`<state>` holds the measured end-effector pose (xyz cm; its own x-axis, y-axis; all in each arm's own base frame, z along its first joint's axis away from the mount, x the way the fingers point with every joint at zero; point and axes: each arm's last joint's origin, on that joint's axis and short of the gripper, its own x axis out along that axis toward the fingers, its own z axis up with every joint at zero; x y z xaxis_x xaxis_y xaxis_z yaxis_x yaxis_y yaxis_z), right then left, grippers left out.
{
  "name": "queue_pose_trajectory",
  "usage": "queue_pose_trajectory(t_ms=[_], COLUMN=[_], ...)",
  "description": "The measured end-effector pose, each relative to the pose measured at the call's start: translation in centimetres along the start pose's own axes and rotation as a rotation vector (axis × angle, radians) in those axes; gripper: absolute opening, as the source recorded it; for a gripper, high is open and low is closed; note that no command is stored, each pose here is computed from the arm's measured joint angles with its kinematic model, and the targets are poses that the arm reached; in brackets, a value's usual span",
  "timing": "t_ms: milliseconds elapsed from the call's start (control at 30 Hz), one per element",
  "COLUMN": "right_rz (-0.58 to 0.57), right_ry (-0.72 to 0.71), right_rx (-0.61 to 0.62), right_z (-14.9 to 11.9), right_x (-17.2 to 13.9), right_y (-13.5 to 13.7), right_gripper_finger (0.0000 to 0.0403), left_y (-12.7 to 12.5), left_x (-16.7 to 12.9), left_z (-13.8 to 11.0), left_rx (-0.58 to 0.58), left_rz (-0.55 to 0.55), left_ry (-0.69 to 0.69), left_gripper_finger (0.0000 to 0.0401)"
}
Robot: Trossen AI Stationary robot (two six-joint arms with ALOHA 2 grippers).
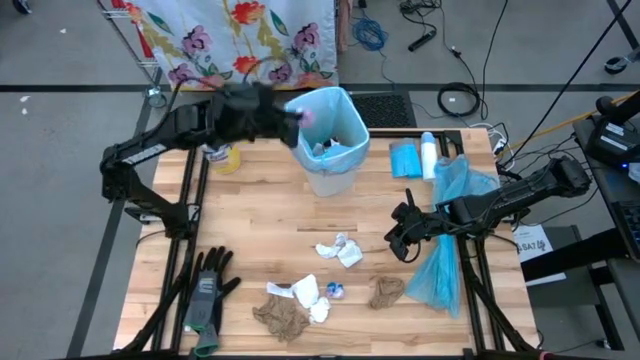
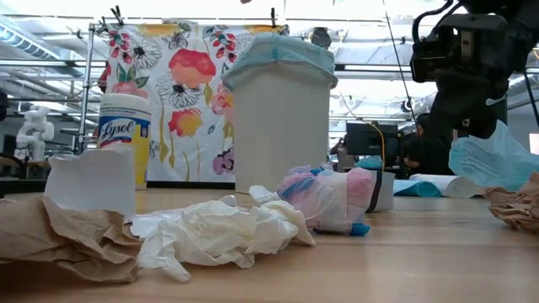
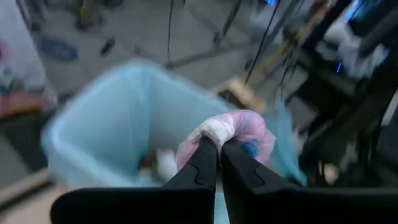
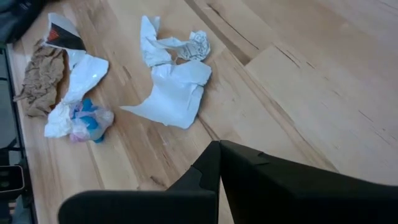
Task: Place trash/remove bag and relplace
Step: Put the pink plastic into the trash bin, then put the white paper into the trash bin
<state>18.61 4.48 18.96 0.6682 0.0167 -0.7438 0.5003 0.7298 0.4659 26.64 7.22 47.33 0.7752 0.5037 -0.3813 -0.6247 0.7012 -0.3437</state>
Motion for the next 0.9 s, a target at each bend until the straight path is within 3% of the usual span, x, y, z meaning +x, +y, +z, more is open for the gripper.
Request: queue_pose_trajectory(t_ms=[133, 267, 533, 700, 900], right_rz=[0.004, 0.005, 0.010, 0.010, 0.009], right_ry=[-0.003, -0.004, -0.008, -0.008, -0.010], right_rx=[0.001, 0.001, 0.001, -0.007, -0.012], right_z=[0.0, 0.0, 0.1, 0.1, 0.1], right_x=[0.0, 0.0, 0.0, 0.0, 0.0], right_y=[0.0, 0.0, 0.1, 0.1, 0.1], right_gripper_finger=[0.0000, 0.0000, 0.0000, 0.0000, 0.0000], left_y=[0.5, 1.4, 2.4, 2.6, 3.2], left_x=[1.6, 3.6, 7.8, 8.2, 6.6], left_z=[1.7, 2.2, 1.2, 1.1, 0.4], left_rx=[0.003, -0.050, -0.046, -0.042, -0.070], left_rz=[-0.026, -0.012, -0.032, -0.025, 0.021], left_ry=[-0.121, -0.137, -0.020, -0.011, 0.095], left_gripper_finger=[0.0012, 0.0026, 0.0129, 0.0189, 0.0207])
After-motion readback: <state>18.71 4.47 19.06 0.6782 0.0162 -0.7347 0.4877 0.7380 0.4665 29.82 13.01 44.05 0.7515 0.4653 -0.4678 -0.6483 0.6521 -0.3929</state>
